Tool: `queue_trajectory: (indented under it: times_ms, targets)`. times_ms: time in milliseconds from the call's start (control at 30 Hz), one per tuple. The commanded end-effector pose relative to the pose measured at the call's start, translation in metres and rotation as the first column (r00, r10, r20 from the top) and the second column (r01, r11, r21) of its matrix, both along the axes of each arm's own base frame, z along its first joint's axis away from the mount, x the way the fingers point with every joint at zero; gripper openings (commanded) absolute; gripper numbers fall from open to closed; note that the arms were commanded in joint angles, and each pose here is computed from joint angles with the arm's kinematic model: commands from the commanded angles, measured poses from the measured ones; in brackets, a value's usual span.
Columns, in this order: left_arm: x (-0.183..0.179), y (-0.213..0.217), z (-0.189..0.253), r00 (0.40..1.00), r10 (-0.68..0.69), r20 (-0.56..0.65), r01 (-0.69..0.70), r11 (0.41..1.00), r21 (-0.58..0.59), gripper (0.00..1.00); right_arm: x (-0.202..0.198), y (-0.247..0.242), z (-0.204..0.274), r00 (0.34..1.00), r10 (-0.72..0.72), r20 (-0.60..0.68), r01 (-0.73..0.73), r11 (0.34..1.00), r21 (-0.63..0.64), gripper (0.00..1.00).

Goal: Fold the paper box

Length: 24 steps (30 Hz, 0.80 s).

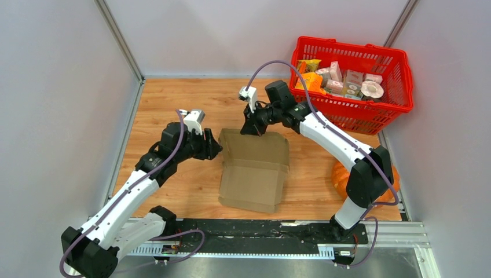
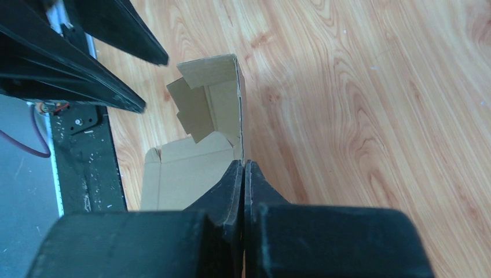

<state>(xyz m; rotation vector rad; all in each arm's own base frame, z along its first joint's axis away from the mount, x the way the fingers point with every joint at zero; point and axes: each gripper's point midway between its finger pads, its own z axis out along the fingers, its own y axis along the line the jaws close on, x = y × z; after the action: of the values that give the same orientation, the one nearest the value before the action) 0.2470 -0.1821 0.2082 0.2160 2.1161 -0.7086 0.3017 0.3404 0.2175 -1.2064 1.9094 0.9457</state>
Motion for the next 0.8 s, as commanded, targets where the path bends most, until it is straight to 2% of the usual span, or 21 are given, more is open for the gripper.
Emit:
queue_trajectory:
  times_ms: [0, 167, 267, 300, 400, 467, 600, 767]
  targets:
    - [-0.002, 0.001, -0.006, 1.000, -0.001, 0.005, 0.001, 1.000, 0.024, 0.57, 0.001, 0.010, 0.039, 0.998, 0.063, 0.023, -0.065, 0.992, 0.110, 0.00]
    - [0.010, 0.006, -0.026, 0.998, 0.048, -0.051, -0.043, 0.994, 0.105, 0.55, -0.009, 0.008, 0.044, 0.993, 0.117, 0.030, -0.120, 0.986, 0.118, 0.00]
    - [0.020, 0.018, -0.023, 0.995, 0.093, -0.034, -0.085, 0.979, 0.186, 0.45, -0.013, 0.005, 0.041, 0.987, 0.156, 0.048, -0.160, 0.983, 0.094, 0.00]
    - [0.020, 0.019, -0.020, 0.996, 0.085, -0.026, -0.078, 0.977, 0.199, 0.39, -0.017, 0.002, 0.036, 0.985, 0.172, 0.035, -0.174, 0.982, 0.078, 0.00]
    - [0.023, 0.031, -0.015, 0.996, 0.092, 0.010, -0.091, 0.958, 0.272, 0.28, -0.024, -0.001, 0.035, 0.973, 0.224, 0.062, -0.228, 0.971, 0.066, 0.00]
    - [0.026, 0.036, -0.013, 0.995, 0.091, 0.026, -0.095, 0.946, 0.310, 0.23, -0.029, -0.001, 0.033, 0.964, 0.259, 0.066, -0.264, 0.961, 0.079, 0.00]
    - [0.030, 0.028, -0.015, 0.999, 0.042, 0.018, -0.045, 0.946, 0.320, 0.13, -0.032, 0.004, 0.033, 0.951, 0.297, 0.084, -0.305, 0.945, 0.115, 0.00]
    - [0.032, 0.021, -0.022, 1.000, 0.007, -0.007, -0.005, 0.947, 0.322, 0.09, -0.030, 0.005, 0.034, 0.950, 0.295, 0.099, -0.305, 0.945, 0.117, 0.00]
